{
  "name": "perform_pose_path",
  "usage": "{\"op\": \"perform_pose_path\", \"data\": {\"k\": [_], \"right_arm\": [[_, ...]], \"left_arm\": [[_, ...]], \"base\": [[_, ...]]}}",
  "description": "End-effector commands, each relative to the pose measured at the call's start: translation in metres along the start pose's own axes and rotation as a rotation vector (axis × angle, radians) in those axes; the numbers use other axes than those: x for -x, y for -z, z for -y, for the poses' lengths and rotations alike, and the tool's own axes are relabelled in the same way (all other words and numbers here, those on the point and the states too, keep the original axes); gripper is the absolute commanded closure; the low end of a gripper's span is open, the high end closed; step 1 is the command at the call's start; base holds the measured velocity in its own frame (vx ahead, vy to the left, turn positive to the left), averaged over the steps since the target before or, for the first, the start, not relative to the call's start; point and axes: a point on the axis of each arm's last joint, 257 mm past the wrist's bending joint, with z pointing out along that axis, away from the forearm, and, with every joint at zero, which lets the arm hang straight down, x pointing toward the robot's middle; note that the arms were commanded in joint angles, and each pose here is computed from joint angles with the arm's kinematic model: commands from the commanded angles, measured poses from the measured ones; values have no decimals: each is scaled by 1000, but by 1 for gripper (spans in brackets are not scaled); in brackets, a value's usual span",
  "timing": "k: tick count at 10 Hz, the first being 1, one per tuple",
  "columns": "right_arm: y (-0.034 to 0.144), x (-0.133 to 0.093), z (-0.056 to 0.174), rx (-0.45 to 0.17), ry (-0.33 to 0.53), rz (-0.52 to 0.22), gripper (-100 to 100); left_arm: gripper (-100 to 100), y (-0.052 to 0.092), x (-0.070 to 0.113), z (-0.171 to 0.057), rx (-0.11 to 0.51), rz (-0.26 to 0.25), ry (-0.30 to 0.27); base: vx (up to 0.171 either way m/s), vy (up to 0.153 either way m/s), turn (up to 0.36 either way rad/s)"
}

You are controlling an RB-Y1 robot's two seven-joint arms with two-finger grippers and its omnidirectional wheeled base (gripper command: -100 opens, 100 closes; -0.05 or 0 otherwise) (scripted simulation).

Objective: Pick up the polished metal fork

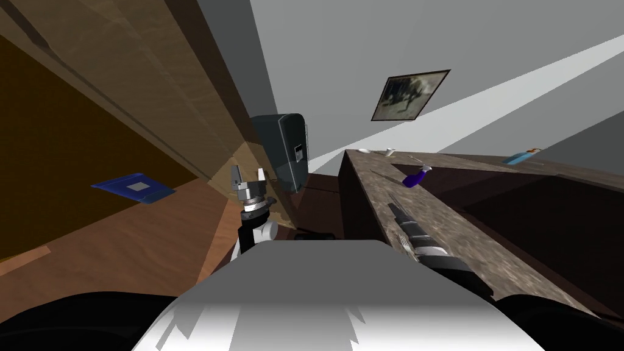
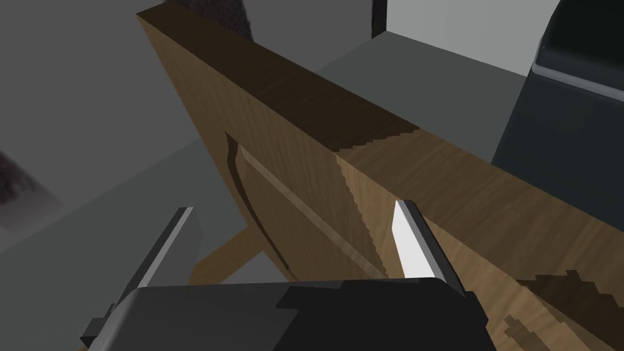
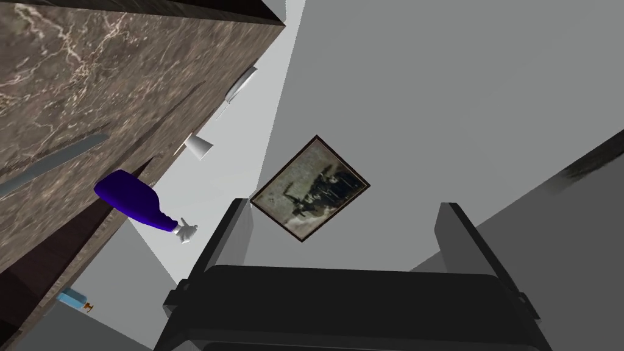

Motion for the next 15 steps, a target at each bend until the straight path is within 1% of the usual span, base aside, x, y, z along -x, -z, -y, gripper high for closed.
{"op": "perform_pose_path", "data": {"k": [1, 2, 3, 7, 8, 9, 11, 12, 15], "right_arm": [[11, -4, 15, -52, 50, -41, -100], [20, -9, 28, -93, 91, -80, -100], [20, -9, 29, -94, 91, -80, -100], [64, -32, 82, -255, 239, -261, -100], [77, -39, 95, -289, 277, -318, -100], [81, -39, 97, -298, 279, -328, -100], [113, -52, 123, -373, 343, -441, -100], [113, -52, 123, -372, 344, -443, -100], [167, -68, 155, -474, 426, -612, -100]], "left_arm": [[0, 0, 0, 0, 0, 0, 0], [0, 0, 0, 0, 0, 0, 0], [0, 0, 0, 0, 0, 0, 0], [0, 0, 0, 0, 0, 0, 0], [0, 0, 0, 0, 0, 0, 0], [0, 0, 0, 0, 0, 0, 0], [0, 0, 0, 0, 0, 0, 0], [0, 0, 0, 0, 0, 0, 0], [0, 0, 0, 0, 0, 0, 0]], "base": [[64, -31, 71], [106, -56, 84], [70, -42, 40], [70, -47, 38], [91, -75, 6], [52, -45, 0], [49, -33, -10], [47, -27, -4], [56, -30, -19]]}}
